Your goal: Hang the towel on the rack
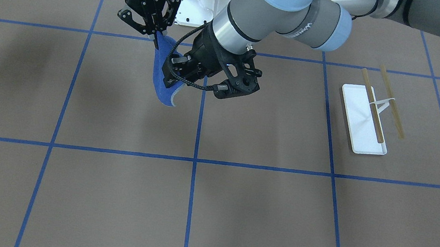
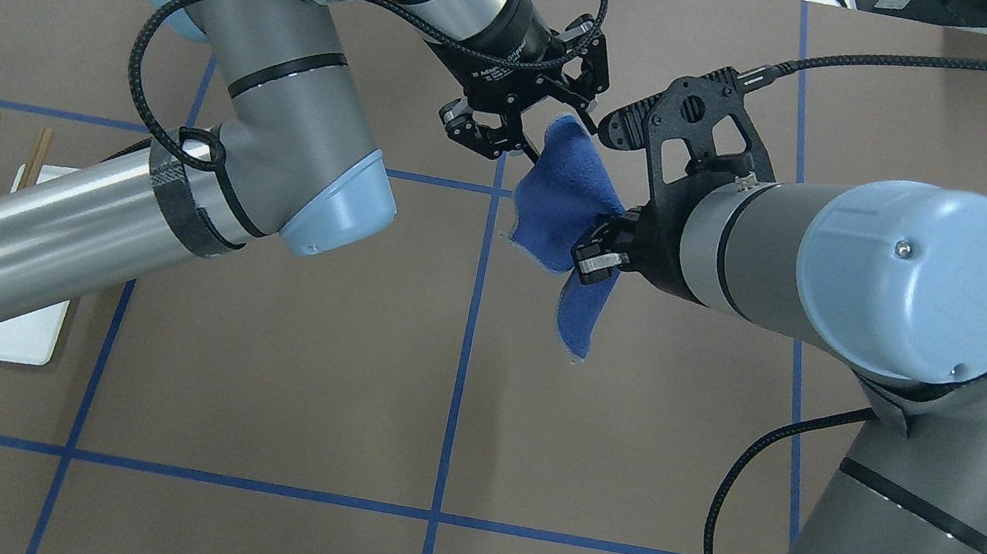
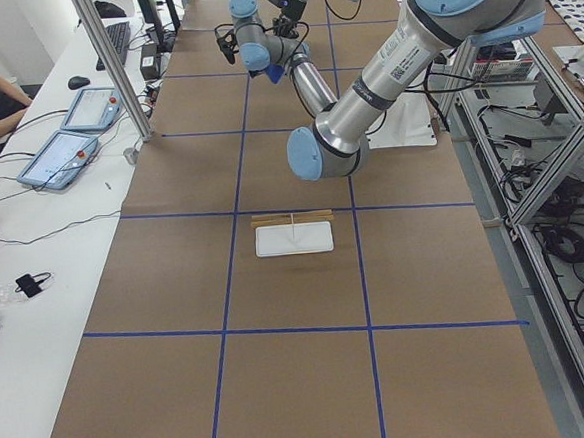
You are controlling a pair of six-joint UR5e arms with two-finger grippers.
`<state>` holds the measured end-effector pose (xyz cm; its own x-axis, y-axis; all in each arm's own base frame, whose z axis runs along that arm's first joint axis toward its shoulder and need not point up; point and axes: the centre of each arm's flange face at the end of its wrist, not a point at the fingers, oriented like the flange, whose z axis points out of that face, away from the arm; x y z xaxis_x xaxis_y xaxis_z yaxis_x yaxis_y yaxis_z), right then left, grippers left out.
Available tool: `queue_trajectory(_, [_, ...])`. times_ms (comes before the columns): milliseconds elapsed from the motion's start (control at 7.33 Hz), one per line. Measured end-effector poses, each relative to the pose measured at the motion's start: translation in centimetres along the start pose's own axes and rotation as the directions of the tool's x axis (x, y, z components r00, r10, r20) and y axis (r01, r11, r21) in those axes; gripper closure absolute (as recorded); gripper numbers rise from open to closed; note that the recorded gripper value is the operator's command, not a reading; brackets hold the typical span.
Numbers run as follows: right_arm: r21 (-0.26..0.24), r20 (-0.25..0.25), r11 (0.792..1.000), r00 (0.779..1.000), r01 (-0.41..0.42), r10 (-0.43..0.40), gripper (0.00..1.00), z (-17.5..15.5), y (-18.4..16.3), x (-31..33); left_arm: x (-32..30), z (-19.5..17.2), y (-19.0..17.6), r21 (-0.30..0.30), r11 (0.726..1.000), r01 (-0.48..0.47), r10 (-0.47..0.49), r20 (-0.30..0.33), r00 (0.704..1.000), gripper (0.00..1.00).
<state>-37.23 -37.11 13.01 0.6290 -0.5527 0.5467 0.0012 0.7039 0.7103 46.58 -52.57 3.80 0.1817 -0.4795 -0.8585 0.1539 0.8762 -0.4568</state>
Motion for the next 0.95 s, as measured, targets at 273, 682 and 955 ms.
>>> queue_trajectory(273, [-0.003,-0.003,1.000,1.000,0.000,0.000,1.00,0.1,0.2,0.2,-0.1,-0.1,0.0,-0.001,1.000,0.001,-0.001,-0.001,1.000,1.00])
queue_trajectory(682, [-0.010,-0.009,1.000,1.000,-0.004,0.004,0.01,0.1,0.6,0.7,-0.1,-0.6,-0.5,0.008,1.000,0.003,-0.003,-0.005,1.000,1.00])
queue_trajectory(955, [-0.036,-0.030,0.998,0.998,-0.059,0.058,0.00,-0.9,2.5,2.5,-0.6,-2.5,-2.2,0.032,0.999,0.007,-0.006,-0.016,1.000,1.00])
